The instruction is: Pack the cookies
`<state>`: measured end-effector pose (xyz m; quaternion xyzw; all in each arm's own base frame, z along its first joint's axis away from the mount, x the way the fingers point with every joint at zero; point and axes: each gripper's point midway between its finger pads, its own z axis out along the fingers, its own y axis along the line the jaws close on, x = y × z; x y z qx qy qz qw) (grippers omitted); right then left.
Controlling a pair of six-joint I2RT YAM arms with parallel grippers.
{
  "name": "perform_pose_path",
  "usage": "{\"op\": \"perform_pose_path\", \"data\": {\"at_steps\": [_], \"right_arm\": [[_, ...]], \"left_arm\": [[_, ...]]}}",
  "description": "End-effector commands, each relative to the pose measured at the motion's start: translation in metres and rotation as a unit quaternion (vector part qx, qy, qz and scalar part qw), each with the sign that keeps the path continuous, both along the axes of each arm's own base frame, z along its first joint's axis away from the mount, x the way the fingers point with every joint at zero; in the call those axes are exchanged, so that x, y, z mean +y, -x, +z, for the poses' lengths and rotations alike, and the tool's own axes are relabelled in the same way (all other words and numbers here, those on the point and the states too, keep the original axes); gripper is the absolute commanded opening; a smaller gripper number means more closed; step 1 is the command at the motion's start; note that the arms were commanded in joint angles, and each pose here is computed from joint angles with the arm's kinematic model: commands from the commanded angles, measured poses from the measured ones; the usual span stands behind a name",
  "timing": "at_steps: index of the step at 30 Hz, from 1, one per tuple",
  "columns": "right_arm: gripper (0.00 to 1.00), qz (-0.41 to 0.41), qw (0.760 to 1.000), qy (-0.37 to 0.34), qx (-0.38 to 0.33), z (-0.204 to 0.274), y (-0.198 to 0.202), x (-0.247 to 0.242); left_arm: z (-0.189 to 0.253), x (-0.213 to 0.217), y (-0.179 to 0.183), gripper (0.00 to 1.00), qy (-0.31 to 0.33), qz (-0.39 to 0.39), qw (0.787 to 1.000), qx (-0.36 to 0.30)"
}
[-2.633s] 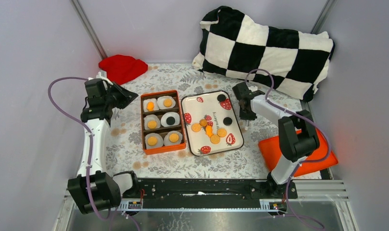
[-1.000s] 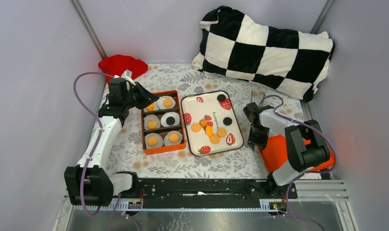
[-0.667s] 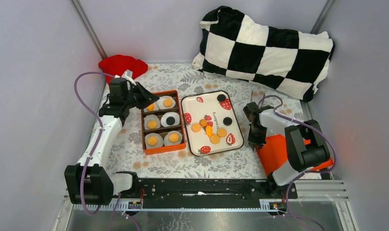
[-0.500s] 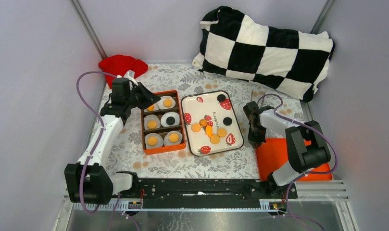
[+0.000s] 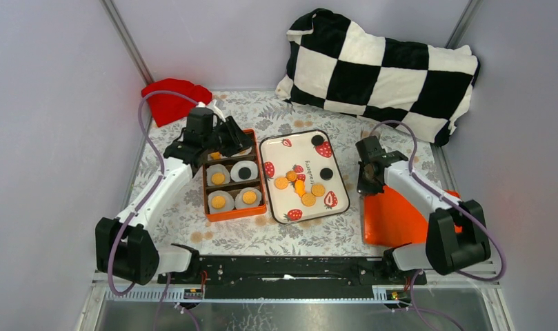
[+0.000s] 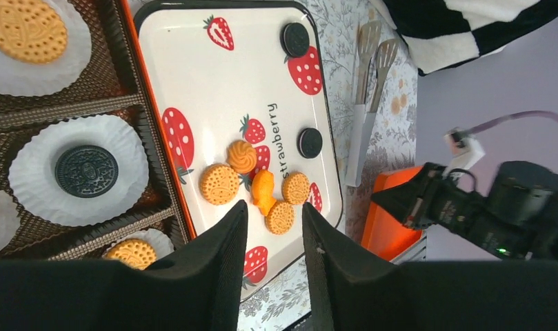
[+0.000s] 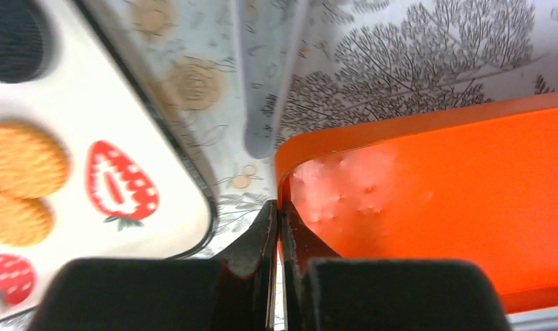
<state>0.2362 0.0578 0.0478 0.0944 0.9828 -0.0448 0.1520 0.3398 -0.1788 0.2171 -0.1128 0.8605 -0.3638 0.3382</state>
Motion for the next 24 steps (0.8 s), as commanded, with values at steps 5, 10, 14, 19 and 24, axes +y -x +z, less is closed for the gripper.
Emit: {"op": "perform_pose_path", "data": {"at_steps": [5, 10, 14, 19, 24], "right_arm": [[0.00, 0.152, 0.974, -0.099, -0.137, 0.098, -0.042, 0.076], [0.00, 0.284, 0.940, -0.115, -0.150, 0.122, -0.035, 0.143], [0.00, 0.359, 0.912, -0.122, -0.156, 0.128, -0.027, 0.187], [0.00, 0.423, 0.882, -0.137, -0.158, 0.132, -0.020, 0.221], [0.00, 0.461, 0.860, -0.140, -0.169, 0.141, -0.017, 0.241]], "left_arm": [[0.014, -0.042, -0.010, 0.50, 0.057, -0.064, 0.995, -0.042], [0.017, -0.077, -0.011, 0.57, 0.078, -0.125, 0.988, -0.048], [0.016, -0.093, -0.013, 0.60, 0.091, -0.154, 0.983, -0.048], [0.002, -0.096, -0.008, 0.61, 0.091, -0.168, 0.981, -0.032], [-0.017, -0.096, -0.004, 0.62, 0.088, -0.172, 0.981, -0.011]]}}
